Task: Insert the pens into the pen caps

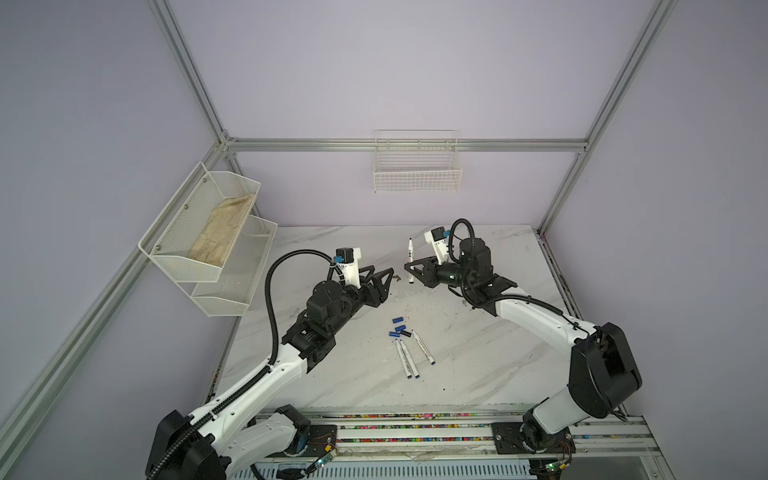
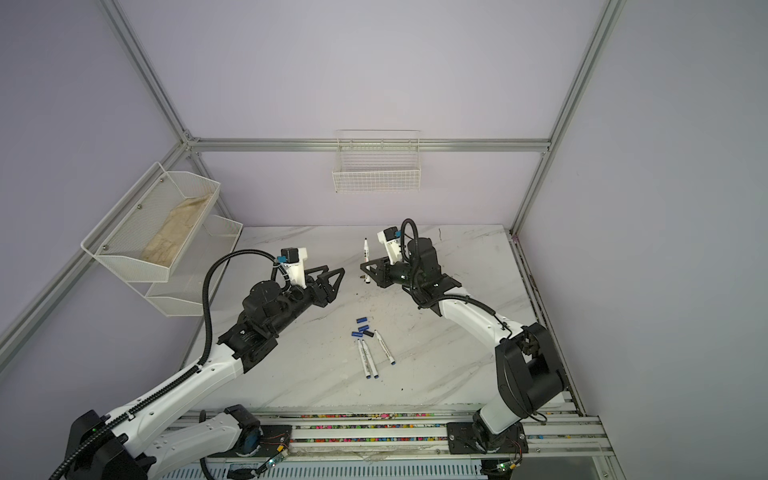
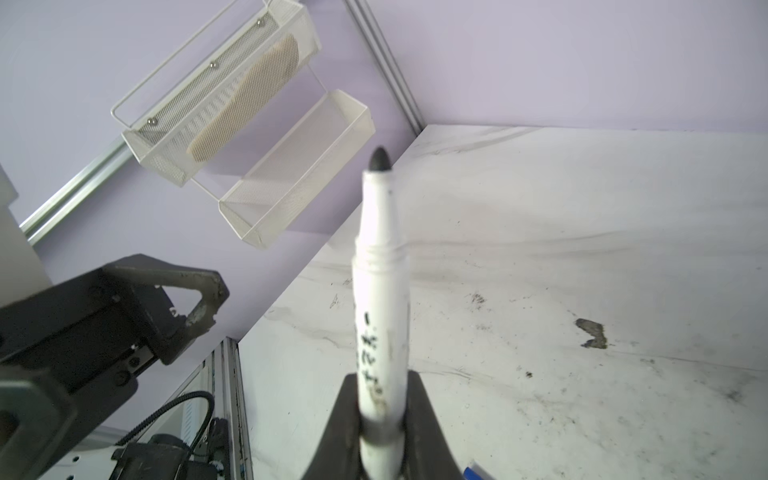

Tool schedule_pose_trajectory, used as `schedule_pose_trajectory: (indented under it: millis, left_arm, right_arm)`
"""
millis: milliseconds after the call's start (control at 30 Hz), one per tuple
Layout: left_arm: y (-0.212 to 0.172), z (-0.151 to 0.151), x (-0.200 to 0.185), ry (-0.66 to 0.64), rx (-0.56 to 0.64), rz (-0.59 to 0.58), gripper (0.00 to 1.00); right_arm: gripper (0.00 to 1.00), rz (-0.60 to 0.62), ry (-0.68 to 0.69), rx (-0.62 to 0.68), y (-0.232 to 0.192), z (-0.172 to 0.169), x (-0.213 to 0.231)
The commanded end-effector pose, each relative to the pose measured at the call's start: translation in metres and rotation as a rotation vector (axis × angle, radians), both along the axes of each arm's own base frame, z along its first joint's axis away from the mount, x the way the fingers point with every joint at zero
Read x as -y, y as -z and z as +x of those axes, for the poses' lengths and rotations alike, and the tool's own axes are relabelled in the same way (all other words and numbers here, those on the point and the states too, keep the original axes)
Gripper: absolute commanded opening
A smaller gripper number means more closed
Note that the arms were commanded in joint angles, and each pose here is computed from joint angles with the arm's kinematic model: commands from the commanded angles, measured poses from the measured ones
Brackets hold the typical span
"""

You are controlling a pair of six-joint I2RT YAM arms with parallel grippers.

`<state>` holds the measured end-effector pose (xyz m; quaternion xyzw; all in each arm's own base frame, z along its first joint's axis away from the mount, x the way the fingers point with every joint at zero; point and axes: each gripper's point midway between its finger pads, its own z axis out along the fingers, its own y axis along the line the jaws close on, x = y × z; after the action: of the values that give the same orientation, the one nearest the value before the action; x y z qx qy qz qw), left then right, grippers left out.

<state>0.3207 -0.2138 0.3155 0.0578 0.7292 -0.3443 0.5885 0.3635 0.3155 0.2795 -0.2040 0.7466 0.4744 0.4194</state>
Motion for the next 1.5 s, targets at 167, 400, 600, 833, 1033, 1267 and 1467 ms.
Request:
schedule_pose_trajectory:
  millis: [167,400,600,833,1033,1267,1467]
  left_arm:
    - [0.034,-0.003,0.036,0.165,-0.056,0.083,0.69]
    - [0.021,-0.001,0.068,0.266,-0.002,0.114,0.69]
    - [0.011,0.007,0.077,0.268,0.039,0.085,0.68]
    - [-0.009,0.018,0.081,0.245,0.104,0.068,0.67]
    - [-0.017,0.027,0.091,0.259,0.126,0.062,0.61]
    - [-0.028,0.032,0.096,0.263,0.154,0.052,0.54]
    - [-0.018,0.041,0.106,0.276,0.133,0.062,0.37]
  right_arm:
    - [0.00,0.132,0.040,0.069,-0.039,-0.010,0.008]
    - [0.00,0.068,0.054,0.040,-0.036,-0.007,0.009]
    - [0.00,0.061,0.153,0.060,-0.043,-0.001,0.023]
    - [0.00,0.065,0.095,0.065,-0.040,-0.009,0.018]
    - [0.00,0.072,0.039,0.067,-0.039,-0.017,0.012]
    - [0.00,0.087,-0.024,0.070,-0.042,-0.027,0.005]
    - [0.00,0.082,-0.019,0.068,-0.040,-0.027,0.006]
